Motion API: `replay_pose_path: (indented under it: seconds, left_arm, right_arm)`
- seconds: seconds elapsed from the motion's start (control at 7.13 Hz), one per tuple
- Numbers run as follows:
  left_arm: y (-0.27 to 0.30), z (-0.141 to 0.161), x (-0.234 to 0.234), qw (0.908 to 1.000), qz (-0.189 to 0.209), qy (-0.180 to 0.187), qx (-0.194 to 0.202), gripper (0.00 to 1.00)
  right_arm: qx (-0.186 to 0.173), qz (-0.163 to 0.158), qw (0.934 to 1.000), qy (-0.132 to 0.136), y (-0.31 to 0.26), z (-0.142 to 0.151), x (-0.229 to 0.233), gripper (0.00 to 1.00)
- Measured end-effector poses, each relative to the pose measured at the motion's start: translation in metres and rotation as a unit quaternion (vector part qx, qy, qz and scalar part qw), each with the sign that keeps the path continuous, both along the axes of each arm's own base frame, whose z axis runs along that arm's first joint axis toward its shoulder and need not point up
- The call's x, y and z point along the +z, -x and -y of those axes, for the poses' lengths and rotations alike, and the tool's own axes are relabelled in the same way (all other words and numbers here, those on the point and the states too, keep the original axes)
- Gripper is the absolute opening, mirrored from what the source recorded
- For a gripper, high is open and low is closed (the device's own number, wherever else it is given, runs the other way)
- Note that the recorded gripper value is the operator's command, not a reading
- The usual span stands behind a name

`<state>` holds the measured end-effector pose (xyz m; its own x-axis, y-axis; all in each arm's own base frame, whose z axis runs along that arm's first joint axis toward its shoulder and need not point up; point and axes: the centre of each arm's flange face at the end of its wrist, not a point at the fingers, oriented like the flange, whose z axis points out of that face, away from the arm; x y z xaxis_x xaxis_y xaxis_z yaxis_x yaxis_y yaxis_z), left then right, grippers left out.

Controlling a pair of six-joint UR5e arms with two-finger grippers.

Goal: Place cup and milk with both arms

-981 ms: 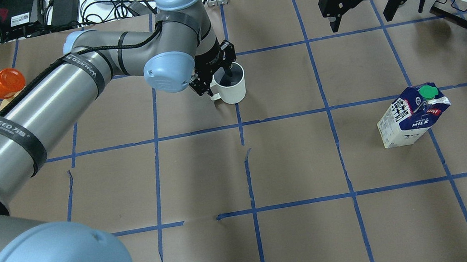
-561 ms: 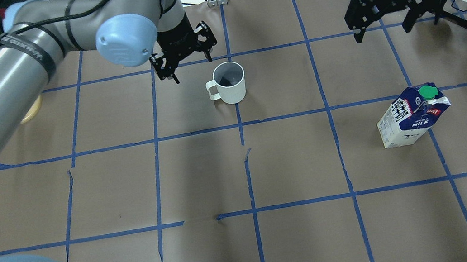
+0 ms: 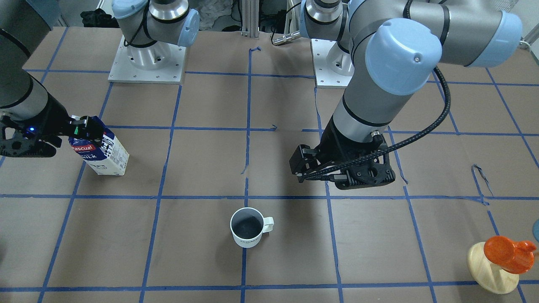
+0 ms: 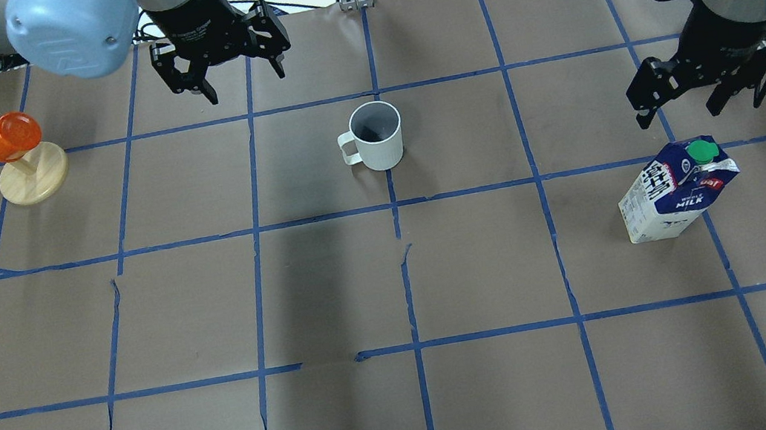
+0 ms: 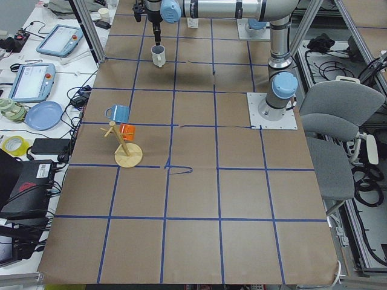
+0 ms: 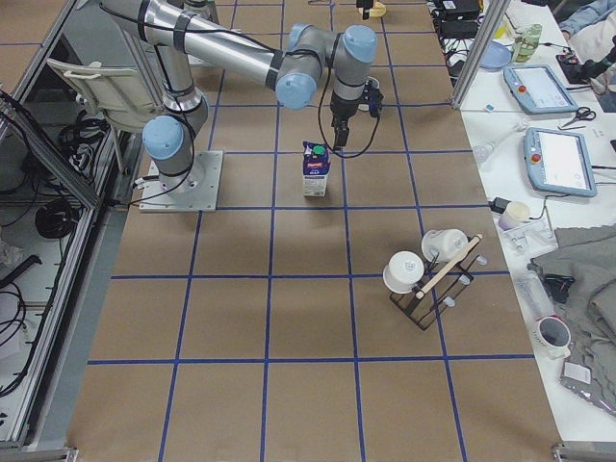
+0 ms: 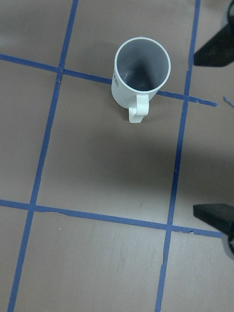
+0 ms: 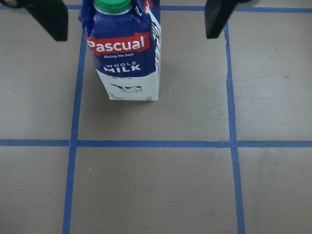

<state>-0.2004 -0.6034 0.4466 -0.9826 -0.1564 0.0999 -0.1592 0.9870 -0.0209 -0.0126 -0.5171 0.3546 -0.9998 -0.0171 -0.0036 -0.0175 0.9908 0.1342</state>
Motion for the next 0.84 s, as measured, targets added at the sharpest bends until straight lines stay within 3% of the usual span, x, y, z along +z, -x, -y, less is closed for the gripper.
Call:
replay_pose_path:
  seconds: [0.14, 0.28, 0.56, 0.7, 0.84]
  left_arm:
    - [-0.013, -0.013, 0.01, 1.0, 0.006, -0.005, 0.001, 1.0]
    - [-0.027, -0.029, 0.021, 0.9999, 0.012, -0.008, 0.003, 1.0]
    - [-0.061, -0.059, 0.03, 0.9996, 0.018, -0.015, 0.015, 1.0]
    - [-0.078, -0.071, 0.027, 0.9994, 0.023, -0.019, 0.016, 1.0]
    - [-0.09, -0.083, 0.025, 0.9993, 0.03, -0.021, 0.011, 1.0]
  right_arm:
    - [0.003, -0.011, 0.9998, -0.017, 0.002, -0.008, -0.016, 0.96]
    - [0.005, -0.024, 0.9993, -0.027, 0.004, -0.014, -0.026, 0.85]
    - [0.006, -0.03, 0.999, -0.032, 0.005, -0.018, -0.032, 0.44]
    - [0.005, -0.029, 0.9991, -0.031, 0.005, -0.017, -0.031, 0.3]
    - [0.005, -0.027, 0.9992, -0.03, 0.004, -0.017, -0.03, 0.26]
